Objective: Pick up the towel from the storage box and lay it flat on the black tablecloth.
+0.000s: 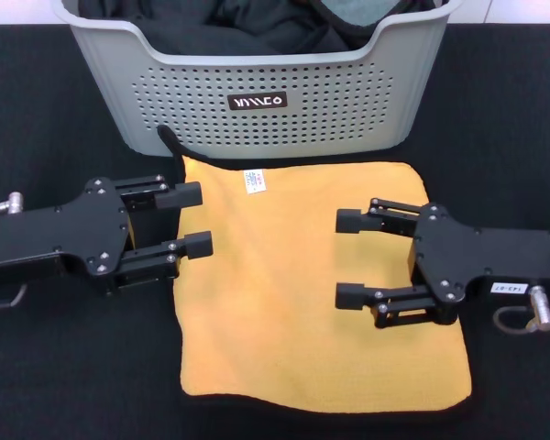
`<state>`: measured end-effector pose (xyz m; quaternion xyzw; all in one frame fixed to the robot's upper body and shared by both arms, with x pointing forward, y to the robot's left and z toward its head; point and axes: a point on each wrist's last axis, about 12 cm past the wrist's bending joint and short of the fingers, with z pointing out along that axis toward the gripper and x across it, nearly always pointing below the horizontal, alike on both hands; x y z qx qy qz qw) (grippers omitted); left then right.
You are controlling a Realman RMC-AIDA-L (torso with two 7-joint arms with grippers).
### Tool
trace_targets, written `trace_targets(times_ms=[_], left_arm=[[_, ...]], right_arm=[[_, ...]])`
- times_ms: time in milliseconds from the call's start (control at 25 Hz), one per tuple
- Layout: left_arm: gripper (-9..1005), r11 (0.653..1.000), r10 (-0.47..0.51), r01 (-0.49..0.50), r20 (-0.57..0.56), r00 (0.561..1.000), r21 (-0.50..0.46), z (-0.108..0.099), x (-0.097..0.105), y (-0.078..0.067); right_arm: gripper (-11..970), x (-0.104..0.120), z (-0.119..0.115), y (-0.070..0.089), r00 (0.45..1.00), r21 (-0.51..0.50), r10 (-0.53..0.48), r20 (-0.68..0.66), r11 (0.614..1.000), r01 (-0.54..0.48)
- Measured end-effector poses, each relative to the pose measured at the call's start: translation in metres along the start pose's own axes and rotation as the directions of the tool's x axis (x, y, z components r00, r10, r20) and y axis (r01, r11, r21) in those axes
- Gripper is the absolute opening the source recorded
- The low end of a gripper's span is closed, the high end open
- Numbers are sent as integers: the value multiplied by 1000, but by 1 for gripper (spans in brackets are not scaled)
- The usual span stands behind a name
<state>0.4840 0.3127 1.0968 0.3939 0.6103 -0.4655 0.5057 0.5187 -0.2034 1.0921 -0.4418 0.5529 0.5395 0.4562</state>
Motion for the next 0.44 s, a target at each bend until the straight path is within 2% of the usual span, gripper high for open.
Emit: trace_targets(times_ms=[440], left_arm=[[595,1000,3,-3,-15,1000,5,-4,-2,1]], right_arm=[[873,0,3,-4,1000,39,4,22,999,-5]])
